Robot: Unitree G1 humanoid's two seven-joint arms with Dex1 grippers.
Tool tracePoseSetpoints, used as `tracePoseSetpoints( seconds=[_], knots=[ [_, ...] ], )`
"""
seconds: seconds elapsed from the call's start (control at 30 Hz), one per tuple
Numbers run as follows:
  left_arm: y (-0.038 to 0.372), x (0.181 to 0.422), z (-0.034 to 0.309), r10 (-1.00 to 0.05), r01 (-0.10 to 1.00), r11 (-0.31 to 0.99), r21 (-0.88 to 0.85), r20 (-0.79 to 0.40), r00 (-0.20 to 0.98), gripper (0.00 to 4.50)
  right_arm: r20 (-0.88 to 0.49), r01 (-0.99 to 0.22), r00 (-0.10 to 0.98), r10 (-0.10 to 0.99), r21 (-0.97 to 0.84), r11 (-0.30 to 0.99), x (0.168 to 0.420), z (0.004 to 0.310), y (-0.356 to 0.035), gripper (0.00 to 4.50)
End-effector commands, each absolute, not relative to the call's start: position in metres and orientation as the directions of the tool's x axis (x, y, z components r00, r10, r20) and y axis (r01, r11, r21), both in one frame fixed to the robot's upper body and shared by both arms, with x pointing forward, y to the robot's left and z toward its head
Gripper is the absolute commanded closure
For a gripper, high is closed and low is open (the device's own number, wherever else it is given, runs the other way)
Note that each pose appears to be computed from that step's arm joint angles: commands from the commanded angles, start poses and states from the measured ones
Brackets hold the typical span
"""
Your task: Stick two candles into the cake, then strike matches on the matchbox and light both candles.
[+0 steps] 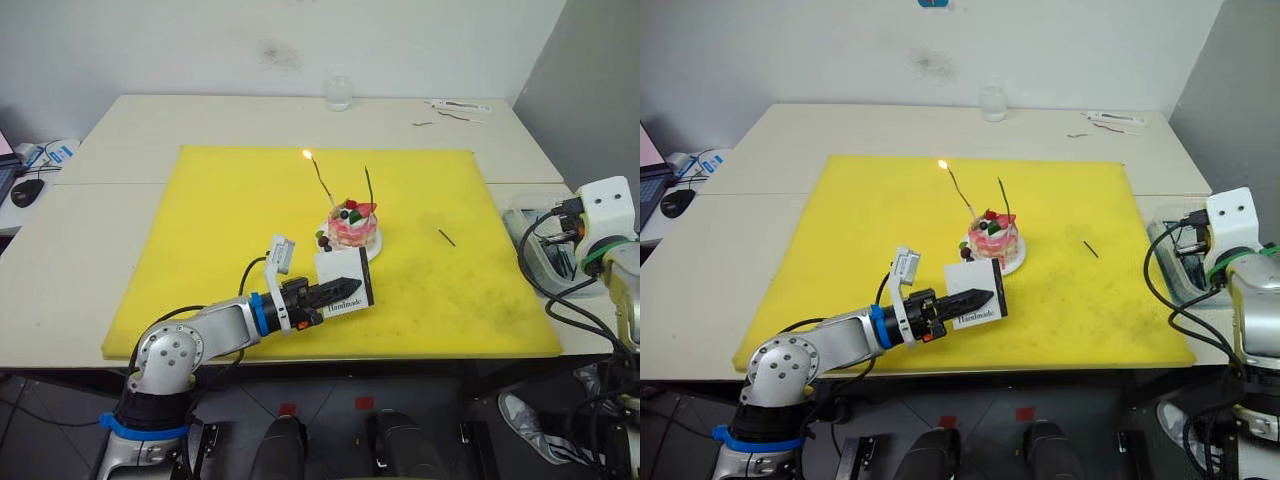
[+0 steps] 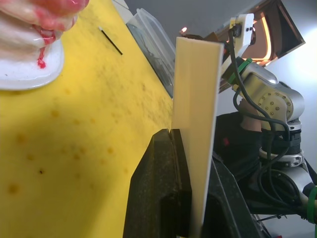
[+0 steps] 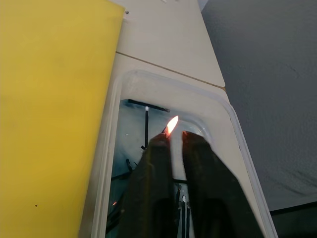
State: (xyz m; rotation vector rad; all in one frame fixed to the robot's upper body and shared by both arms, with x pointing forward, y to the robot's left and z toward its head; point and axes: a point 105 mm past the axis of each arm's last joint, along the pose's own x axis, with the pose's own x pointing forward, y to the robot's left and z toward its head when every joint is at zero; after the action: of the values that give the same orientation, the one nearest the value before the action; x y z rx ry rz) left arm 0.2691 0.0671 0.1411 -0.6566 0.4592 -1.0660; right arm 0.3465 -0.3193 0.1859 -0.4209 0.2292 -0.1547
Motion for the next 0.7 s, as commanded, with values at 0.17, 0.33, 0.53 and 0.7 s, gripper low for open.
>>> tracePoseSetpoints(
  seconds=[0.17, 0.33, 0.53, 0.7],
  knots=[
    [0.064, 0.264, 0.152, -0.911, 0.681, 0.304, -0.666, 0.006, 0.413, 4.5, -0.098, 0.162, 0.97, -0.224, -0.428, 0.889, 0.348, 0.209, -0.32, 1.4],
    [0.064, 0.264, 0.151, -0.909, 0.678, 0.307, -0.668, 0.006, 0.417, 4.5, -0.033, 0.058, 0.997, -0.074, -0.356, 0.933, 0.36, 0.213, -0.285, 0.06],
    [0.064, 0.264, 0.152, -0.909, 0.68, 0.308, -0.665, 0.007, 0.418, 4.5, -0.136, -0.323, 0.945, 0.299, -0.216, 0.922, 0.372, 0.178, -0.206, 0.06],
    [0.063, 0.265, 0.153, -0.908, 0.682, 0.307, -0.663, 0.011, 0.419, 4.5, -0.16, -0.378, 0.921, 0.355, -0.149, 0.914, 0.38, 0.161, -0.193, 0.06]
  ],
)
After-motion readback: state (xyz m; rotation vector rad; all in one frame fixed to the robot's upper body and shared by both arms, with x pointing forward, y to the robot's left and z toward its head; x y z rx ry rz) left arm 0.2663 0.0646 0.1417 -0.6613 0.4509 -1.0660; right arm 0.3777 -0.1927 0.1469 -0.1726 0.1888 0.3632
